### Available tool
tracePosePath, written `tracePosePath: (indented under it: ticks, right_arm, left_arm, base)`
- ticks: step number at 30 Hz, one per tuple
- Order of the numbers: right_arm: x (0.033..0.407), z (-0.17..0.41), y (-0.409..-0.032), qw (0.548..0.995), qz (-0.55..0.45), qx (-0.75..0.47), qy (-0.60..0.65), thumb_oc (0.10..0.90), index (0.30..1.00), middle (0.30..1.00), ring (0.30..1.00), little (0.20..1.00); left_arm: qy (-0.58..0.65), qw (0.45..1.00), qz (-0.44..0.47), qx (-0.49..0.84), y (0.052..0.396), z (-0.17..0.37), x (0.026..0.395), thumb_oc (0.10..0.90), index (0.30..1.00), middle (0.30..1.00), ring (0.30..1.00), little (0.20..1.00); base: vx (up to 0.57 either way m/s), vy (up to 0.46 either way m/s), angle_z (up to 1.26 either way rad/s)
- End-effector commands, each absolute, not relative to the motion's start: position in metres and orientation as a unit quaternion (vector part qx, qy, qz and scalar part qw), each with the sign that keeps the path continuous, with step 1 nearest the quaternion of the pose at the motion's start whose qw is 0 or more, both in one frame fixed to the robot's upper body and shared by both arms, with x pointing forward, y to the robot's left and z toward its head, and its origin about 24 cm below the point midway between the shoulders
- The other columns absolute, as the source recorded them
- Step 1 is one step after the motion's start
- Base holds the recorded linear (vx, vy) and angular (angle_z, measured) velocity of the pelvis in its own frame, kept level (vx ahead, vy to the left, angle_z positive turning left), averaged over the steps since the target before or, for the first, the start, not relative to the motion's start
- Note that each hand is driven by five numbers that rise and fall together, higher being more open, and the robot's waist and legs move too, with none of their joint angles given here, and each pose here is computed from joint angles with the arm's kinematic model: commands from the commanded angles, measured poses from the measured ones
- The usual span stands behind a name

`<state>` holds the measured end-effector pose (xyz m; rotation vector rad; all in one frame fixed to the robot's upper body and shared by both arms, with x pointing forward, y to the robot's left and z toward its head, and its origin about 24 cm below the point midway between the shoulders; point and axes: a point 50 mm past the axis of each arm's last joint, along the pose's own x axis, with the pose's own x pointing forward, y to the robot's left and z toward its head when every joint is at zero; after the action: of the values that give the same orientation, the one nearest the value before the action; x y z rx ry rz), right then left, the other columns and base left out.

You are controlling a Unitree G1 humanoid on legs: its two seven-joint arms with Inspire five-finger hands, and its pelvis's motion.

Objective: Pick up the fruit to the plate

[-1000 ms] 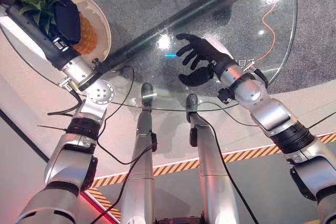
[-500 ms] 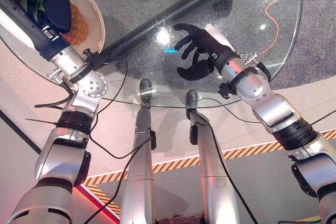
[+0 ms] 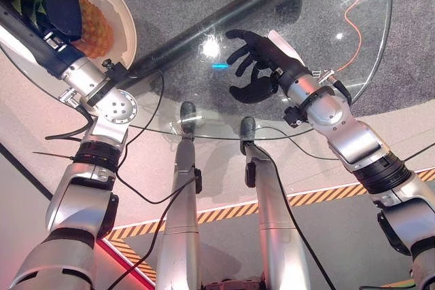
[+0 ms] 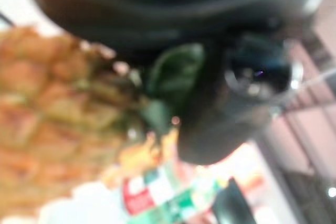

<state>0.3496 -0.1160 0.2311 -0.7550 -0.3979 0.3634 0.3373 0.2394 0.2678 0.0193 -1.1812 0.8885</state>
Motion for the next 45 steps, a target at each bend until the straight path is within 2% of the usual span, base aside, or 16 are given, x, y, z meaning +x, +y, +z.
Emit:
tracePosePath:
  ticks: [1,4,5,6,7,16,25,45]
  right_arm:
    - [0.346,0.190,-0.094,0.901,0.234,-0.337,-0.141,0.800,0.900,0.900,0.900,0.900]
    - [0.346,0.189,-0.095,0.901,0.235,-0.335,-0.142,0.800,0.900,0.900,0.900,0.900]
    - [0.345,0.188,-0.095,0.902,0.236,-0.333,-0.142,0.800,0.900,0.900,0.900,0.900]
    - [0.345,0.188,-0.094,0.902,0.238,-0.332,-0.143,0.800,0.900,0.900,0.900,0.900]
    - [0.344,0.189,-0.093,0.901,0.238,-0.332,-0.146,0.800,0.900,0.900,0.900,0.900]
    - [0.340,0.184,-0.094,0.901,0.240,-0.331,-0.148,0.800,0.900,0.900,0.900,0.900]
    - [0.329,0.170,-0.101,0.902,0.240,-0.330,-0.144,0.800,0.900,0.900,0.900,0.900]
    - [0.311,0.151,-0.119,0.904,0.234,-0.331,-0.138,0.800,0.900,0.900,0.900,0.900]
  left_arm:
    - [-0.548,0.719,0.428,-0.012,0.252,0.276,0.334,0.100,0.300,0.300,0.300,0.200]
    - [-0.546,0.718,0.431,-0.009,0.254,0.278,0.335,0.100,0.300,0.300,0.300,0.200]
    - [-0.545,0.719,0.431,-0.008,0.255,0.278,0.334,0.171,0.361,0.361,0.361,0.271]
    - [-0.544,0.720,0.430,-0.008,0.255,0.277,0.334,0.462,0.611,0.611,0.611,0.562]
    - [-0.545,0.720,0.430,-0.009,0.255,0.279,0.334,0.800,0.900,0.900,0.900,0.900]
    - [-0.532,0.741,0.409,0.005,0.251,0.267,0.337,0.800,0.900,0.900,0.900,0.900]
    - [-0.480,0.789,0.382,0.021,0.249,0.229,0.336,0.800,0.900,0.900,0.900,0.900]
    - [-0.399,0.838,0.372,0.003,0.250,0.170,0.322,0.800,0.900,0.900,0.900,0.900]
  base:
    - [-0.01,-0.028,0.04]
    - [0.00,-0.011,-0.01]
    - [0.00,-0.037,-0.01]
    - [-0.01,-0.039,0.00]
    - [0.00,0.000,0.00]
    - [-0.01,-0.018,0.00]
    - [-0.01,-0.035,0.00]
    - [0.00,-0.007,0.00]
